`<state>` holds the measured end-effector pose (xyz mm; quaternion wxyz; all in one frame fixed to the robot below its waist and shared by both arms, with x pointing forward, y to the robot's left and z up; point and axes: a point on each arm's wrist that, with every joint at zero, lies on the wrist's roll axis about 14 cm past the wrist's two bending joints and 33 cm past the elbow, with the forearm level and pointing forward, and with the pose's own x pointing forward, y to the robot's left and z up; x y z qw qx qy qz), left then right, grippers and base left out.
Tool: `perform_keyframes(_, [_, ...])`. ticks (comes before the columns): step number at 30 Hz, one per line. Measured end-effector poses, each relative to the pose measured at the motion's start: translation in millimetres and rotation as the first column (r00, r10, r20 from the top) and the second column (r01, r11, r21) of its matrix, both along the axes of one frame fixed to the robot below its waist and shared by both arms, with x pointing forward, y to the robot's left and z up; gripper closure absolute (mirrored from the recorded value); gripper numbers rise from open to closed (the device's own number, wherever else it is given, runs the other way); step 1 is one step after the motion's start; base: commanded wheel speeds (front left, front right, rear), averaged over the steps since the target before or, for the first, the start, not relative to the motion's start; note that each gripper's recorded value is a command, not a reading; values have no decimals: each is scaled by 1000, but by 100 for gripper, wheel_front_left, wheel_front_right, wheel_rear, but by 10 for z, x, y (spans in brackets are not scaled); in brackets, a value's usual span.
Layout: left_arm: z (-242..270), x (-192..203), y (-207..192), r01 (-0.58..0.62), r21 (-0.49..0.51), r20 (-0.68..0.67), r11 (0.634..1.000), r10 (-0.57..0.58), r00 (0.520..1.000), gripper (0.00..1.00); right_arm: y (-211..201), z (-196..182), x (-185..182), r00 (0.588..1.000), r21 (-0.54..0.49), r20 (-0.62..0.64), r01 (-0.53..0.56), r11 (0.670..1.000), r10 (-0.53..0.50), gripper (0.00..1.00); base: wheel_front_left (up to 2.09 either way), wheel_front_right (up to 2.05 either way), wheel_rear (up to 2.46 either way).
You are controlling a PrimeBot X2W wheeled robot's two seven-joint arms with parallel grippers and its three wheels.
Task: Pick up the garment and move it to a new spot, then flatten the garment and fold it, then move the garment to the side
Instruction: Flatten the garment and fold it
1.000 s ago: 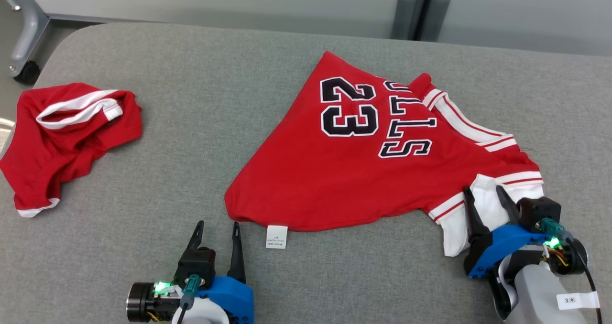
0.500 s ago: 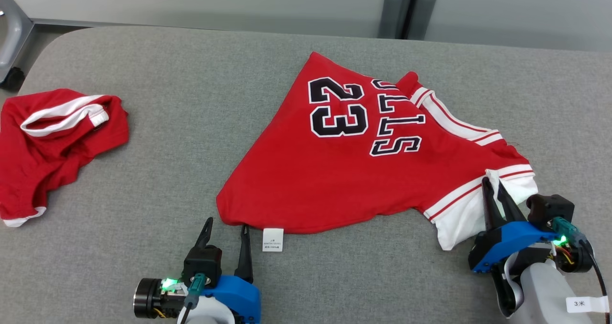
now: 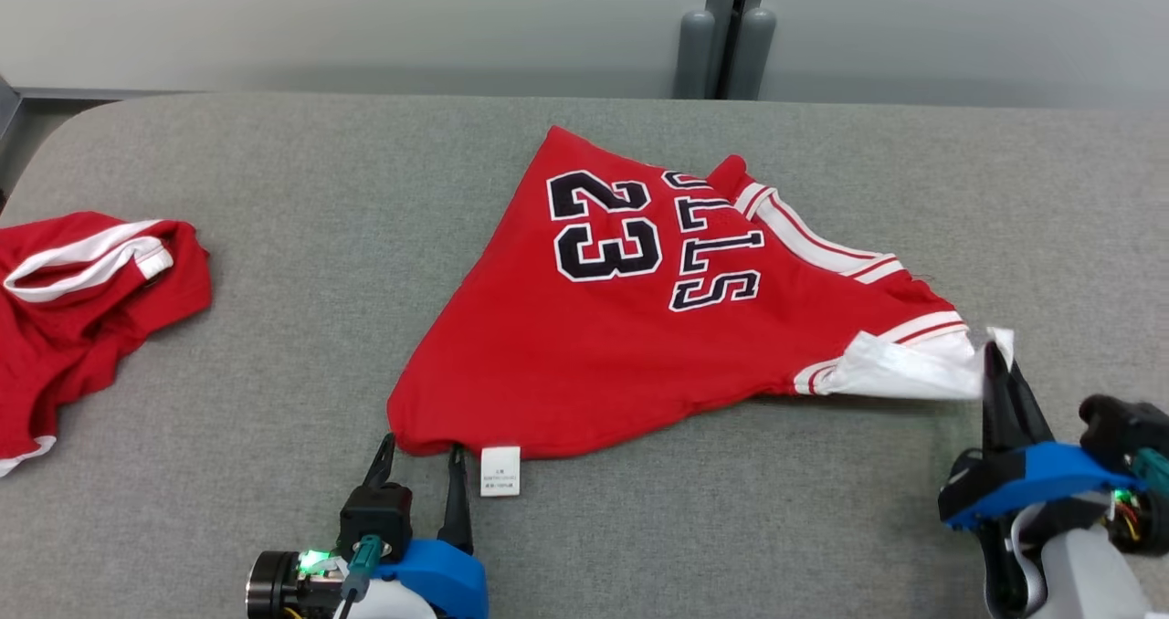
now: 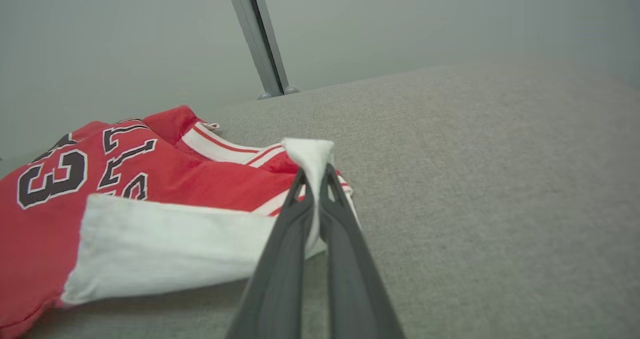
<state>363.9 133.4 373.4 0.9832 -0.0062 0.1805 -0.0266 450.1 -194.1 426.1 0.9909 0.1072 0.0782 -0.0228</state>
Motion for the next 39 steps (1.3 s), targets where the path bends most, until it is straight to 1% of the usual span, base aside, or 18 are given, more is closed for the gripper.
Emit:
perform_keyframes(1, [7,-4,-3,0,-1,2,1000,0,1000,0,-57,-17,-73,1000,6,-5,18,1000,-18,64,0,0,0])
perform_keyframes(2, [6,-19,-9,1,-2,1,1000,-1,1000,0,-125,-57,-163,999,18,-18,42,999,-41,27,0,0,0])
perform_keyframes(3, [2,-41,-15,2,-3,-2,1000,-2,1000,0,-199,-94,-258,997,32,-30,69,997,-68,0,0,0,0])
perform_keyframes(9, [36,-87,-18,-5,-11,7,1000,5,1000,0,-665,-211,-783,974,32,-76,214,976,-211,0,0,0,0])
perform_keyframes(11, [60,-98,-17,-9,-14,14,1000,9,1000,0,-757,-160,-873,970,16,-63,235,972,-234,0,0,0,0])
perform_keyframes(13, [102,-93,9,-23,-16,28,1000,23,999,0,-791,-35,-881,972,-5,-25,233,972,-233,0,0,0,0])
perform_keyframes(16, [196,-64,59,-42,-19,60,999,43,997,0,-706,211,-810,982,-47,50,186,981,-184,0,0,0,0])
perform_keyframes(19, [270,-61,116,-58,-18,85,998,59,995,0,-482,471,-679,987,-82,126,108,991,-97,0,0,0,0])
perform_keyframes(23, [325,-87,186,-70,-15,105,997,71,992,0,-170,626,-589,986,-117,167,11,993,9,0,0,0,0])
perform_keyframes(27, [352,-115,180,-58,-27,114,998,60,992,0,7,565,-600,987,-125,145,-46,991,64,0,0,0,0])
perform_keyframes(30, [303,-166,171,-57,-53,94,997,62,994,0,95,415,-651,991,-123,97,-78,989,91,0,0,0,0])
perform_keyframes(33, [227,-209,131,-45,-73,67,996,50,997,0,103,344,-671,993,-119,77,-83,990,92,0,0,0,0])
perform_keyframes(39, [-93,-326,-30,10,-100,-49,995,-15,999,0,54,212,-667,996,-121,36,-75,990,80,0,0,0,0])
